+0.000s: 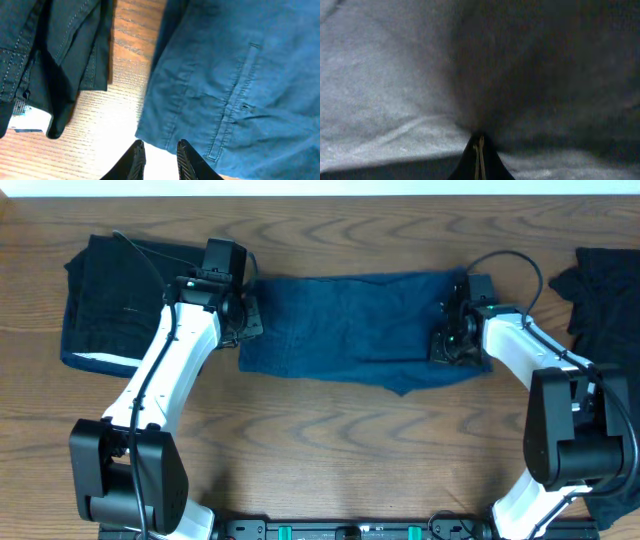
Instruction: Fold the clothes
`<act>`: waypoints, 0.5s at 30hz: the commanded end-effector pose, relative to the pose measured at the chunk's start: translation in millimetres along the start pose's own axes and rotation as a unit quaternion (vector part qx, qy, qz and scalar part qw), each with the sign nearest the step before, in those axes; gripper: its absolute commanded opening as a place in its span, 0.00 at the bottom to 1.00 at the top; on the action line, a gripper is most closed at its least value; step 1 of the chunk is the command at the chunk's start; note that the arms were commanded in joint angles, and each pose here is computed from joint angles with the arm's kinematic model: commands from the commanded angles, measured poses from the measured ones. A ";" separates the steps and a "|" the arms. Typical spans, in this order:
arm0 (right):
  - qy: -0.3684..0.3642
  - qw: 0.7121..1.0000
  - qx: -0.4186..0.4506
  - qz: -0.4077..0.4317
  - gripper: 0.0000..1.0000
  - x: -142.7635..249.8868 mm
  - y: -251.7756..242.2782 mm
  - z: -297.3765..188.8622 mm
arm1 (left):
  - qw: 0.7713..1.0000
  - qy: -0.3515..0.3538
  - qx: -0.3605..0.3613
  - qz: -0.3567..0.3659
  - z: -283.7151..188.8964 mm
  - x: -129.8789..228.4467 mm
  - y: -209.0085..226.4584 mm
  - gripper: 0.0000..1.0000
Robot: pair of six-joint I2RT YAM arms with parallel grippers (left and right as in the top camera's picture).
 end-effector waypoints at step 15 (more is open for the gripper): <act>0.053 0.993 0.084 0.067 0.05 14.3 -40.8 13.8 | 0.988 -0.004 0.093 0.125 8.4 -1.6 -14.1 0.84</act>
Point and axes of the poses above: each gripper's point midway between its finger pads, its own z axis out along the fingers, its own y axis along the line the jaws close on, x = y × z, the point moved 9 cm from there along -z, back along the fingers, and after that the axes turned 15 degrees about z, right-handed, at the moved point
